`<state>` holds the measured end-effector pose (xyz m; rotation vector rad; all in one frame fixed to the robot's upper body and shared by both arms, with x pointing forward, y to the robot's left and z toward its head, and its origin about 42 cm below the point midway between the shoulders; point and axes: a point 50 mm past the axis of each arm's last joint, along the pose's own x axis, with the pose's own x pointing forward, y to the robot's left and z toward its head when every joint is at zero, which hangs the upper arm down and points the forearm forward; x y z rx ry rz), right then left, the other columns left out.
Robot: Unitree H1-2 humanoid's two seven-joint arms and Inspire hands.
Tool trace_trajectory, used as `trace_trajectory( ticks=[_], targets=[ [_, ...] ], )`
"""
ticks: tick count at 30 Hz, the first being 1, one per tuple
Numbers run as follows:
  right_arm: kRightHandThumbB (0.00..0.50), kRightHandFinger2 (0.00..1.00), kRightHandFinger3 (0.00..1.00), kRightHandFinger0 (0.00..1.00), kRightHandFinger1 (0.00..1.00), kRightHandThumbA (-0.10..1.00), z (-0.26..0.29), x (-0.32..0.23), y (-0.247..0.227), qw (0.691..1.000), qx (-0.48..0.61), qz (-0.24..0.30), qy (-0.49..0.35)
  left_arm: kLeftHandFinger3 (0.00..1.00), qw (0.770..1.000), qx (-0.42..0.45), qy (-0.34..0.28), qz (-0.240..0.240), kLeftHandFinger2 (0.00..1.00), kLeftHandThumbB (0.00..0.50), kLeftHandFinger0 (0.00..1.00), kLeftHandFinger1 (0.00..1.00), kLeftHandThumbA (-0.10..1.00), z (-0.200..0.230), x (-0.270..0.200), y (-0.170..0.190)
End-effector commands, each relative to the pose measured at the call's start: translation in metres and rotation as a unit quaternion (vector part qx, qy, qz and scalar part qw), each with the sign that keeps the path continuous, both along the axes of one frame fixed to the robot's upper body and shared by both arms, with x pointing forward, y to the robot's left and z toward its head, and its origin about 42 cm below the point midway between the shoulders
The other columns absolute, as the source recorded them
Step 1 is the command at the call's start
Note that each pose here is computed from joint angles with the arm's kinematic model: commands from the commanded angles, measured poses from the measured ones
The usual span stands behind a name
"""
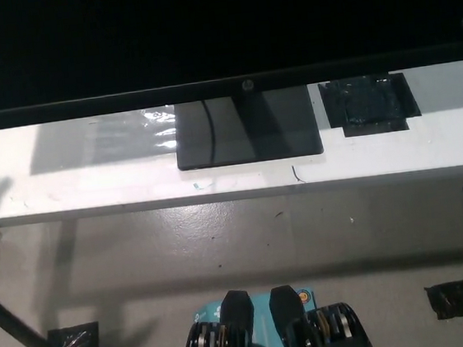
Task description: The monitor is placed at the center of the table and the robot uses both its hand to grab the left and right sides of the monitor to tilt the angle of the monitor downwards
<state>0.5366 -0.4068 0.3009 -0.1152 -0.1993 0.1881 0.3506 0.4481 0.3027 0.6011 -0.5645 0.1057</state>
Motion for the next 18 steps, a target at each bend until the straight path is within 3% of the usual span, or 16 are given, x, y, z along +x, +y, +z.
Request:
trace_trajectory(
  ticks=[1,2,3,6,7,8,11,13,18],
  targets=[
    [0.444,1.0,1.0,1.0,1.0,1.0,0.045,0.01,0.001,0.999,-0.01,0.013,-0.04,1.0,0.999,0.046,-0.006,-0.012,1.0,0.371,1.0,1.0,1.0,0.026,0.007,0.007],
    [0.443,1.0,1.0,1.0,1.0,1.0,0.045,0.01,0.001,0.999,-0.011,0.014,-0.04,1.0,0.999,0.046,-0.005,-0.012,1.0,0.371,1.0,1.0,1.0,0.026,0.007,0.007],
    [0.386,1.0,1.0,1.0,1.0,1.0,0.047,0.011,0.003,0.999,-0.03,0.019,-0.037,1.0,0.998,0.056,0.002,-0.015,1.0,0.381,1.0,1.0,1.0,0.028,0.012,0.005],
    [0.382,1.0,1.0,1.0,1.0,1.0,0.048,0.012,0.003,0.999,-0.032,0.02,-0.037,1.0,0.998,0.058,0.004,-0.016,1.0,0.381,1.0,1.0,1.0,0.028,0.013,0.005],
    [0.285,1.0,1.0,1.0,1.0,1.0,0.048,0.009,-0.001,0.998,-0.038,0.02,-0.034,1.0,0.997,0.078,0.007,-0.028,1.0,0.387,1.0,1.0,1.0,0.031,0.026,-0.002],
    [0.246,1.0,1.0,1.0,1.0,1.0,0.049,0.005,-0.01,0.999,-0.034,0.018,-0.027,1.0,0.995,0.092,0.012,-0.045,1.0,0.381,1.0,1.0,1.0,0.035,0.042,-0.012],
    [0.231,1.0,1.0,1.0,1.0,1.0,0.047,0.002,-0.013,0.998,-0.047,0.02,-0.023,1.0,0.993,0.093,0.036,-0.06,1.0,0.449,1.0,1.0,1.0,0.039,0.056,-0.02],
    [0.294,1.0,1.0,1.0,1.0,1.0,0.047,0.002,-0.014,0.997,-0.069,0.014,-0.024,1.0,0.993,0.094,0.042,-0.062,1.0,0.483,1.0,1.0,1.0,0.039,0.063,-0.023],
    [0.317,1.0,1.0,1.0,1.0,1.0,0.046,0.001,-0.015,0.997,-0.074,0.009,-0.02,1.0,0.991,0.094,0.059,-0.076,1.0,0.485,1.0,1.0,1.0,0.035,0.071,-0.028]
  ],
)
